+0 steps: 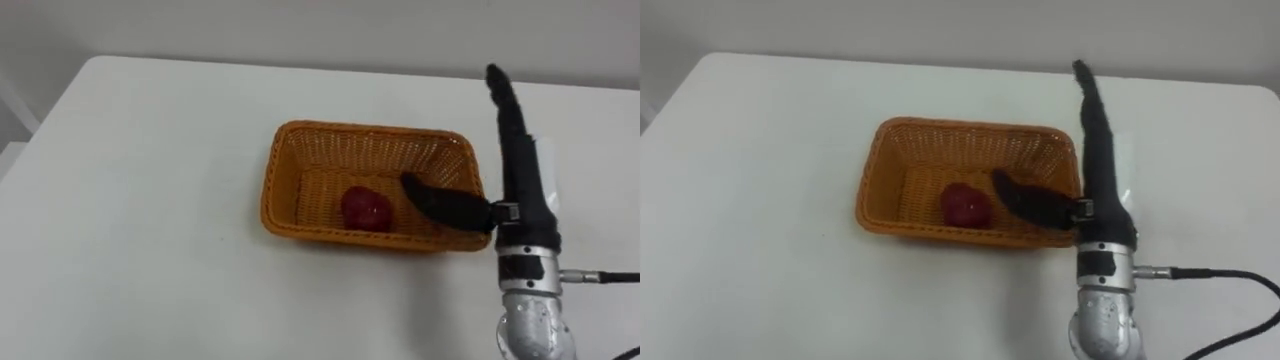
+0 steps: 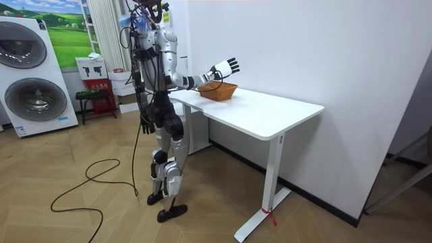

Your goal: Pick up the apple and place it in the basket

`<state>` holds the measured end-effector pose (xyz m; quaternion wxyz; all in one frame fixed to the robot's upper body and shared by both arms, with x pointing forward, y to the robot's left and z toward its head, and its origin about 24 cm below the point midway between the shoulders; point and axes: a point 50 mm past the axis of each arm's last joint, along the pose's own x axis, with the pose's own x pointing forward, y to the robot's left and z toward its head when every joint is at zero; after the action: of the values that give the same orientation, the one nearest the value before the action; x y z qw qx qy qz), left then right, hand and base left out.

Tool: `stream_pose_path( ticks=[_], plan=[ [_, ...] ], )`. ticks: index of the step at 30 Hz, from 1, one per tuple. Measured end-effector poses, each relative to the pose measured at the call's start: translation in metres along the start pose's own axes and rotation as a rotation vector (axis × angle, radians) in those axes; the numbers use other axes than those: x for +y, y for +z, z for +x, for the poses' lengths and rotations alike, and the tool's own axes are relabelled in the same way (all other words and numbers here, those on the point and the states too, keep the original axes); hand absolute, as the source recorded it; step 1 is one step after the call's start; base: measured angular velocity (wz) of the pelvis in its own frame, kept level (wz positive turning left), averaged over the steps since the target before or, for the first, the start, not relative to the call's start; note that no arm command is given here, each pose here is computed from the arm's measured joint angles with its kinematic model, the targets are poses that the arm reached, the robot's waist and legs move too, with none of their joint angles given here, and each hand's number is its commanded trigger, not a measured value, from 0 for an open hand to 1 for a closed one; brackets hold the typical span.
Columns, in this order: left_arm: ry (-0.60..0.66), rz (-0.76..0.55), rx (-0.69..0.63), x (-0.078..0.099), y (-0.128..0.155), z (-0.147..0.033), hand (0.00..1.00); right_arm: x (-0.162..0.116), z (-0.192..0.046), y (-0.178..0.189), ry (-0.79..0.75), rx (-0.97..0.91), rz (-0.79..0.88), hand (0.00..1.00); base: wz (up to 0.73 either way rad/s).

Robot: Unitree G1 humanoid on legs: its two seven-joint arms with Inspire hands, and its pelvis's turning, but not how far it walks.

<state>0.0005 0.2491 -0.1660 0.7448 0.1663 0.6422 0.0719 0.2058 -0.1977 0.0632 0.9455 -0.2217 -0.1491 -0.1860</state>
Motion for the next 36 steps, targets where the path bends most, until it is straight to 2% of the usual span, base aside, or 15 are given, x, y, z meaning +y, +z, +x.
stream_pose_path(
  ticks=[3, 6, 12, 14, 17, 20, 22, 23, 25, 28, 32, 36],
  plan=[
    [0.035, -0.069, 0.021, 0.008, -0.011, -0.002, 0.00, -0.034, 0.011, -0.004, -0.211, -0.010, -0.058, 0.00, 0.01],
    [0.052, -0.080, 0.052, 0.013, -0.024, -0.005, 0.00, -0.061, 0.015, -0.006, -0.383, -0.016, -0.098, 0.00, 0.00],
    [0.124, -0.116, 0.052, 0.023, -0.029, -0.006, 0.00, -0.121, 0.010, -0.028, -0.756, 0.103, -0.067, 0.00, 0.00],
    [0.149, -0.117, 0.054, 0.026, -0.031, -0.007, 0.00, -0.136, 0.003, -0.044, -0.864, 0.193, -0.065, 0.00, -0.02],
    [0.155, -0.137, 0.057, 0.026, -0.031, -0.008, 0.00, -0.154, -0.024, -0.079, -1.000, 0.415, -0.061, 0.00, -0.05],
    [0.159, -0.158, 0.055, 0.027, -0.030, -0.007, 0.00, -0.167, -0.053, -0.110, -1.125, 0.631, -0.015, 0.00, 0.00],
    [0.168, -0.183, 0.051, 0.030, -0.029, -0.007, 0.00, -0.174, -0.083, -0.133, -1.204, 0.816, 0.007, 0.00, 0.00],
    [0.170, -0.186, 0.051, 0.031, -0.029, -0.008, 0.00, -0.175, -0.091, -0.138, -1.224, 0.863, 0.013, 0.00, 0.00],
    [0.183, -0.208, 0.046, 0.034, -0.028, -0.008, 0.00, -0.174, -0.125, -0.155, -1.260, 1.047, -0.002, 0.00, 0.00],
    [0.186, -0.217, 0.051, 0.034, -0.027, -0.008, 0.00, -0.167, -0.159, -0.165, -1.249, 1.225, -0.014, 0.00, -0.06],
    [0.175, -0.216, 0.062, 0.032, -0.028, -0.008, 0.00, -0.155, -0.183, -0.171, -1.233, 1.345, -0.020, 0.00, -0.02],
    [0.144, -0.210, 0.061, 0.025, -0.025, -0.007, 0.00, -0.127, -0.204, -0.175, -1.005, 1.467, -0.142, 0.00, 0.00]
  ],
)
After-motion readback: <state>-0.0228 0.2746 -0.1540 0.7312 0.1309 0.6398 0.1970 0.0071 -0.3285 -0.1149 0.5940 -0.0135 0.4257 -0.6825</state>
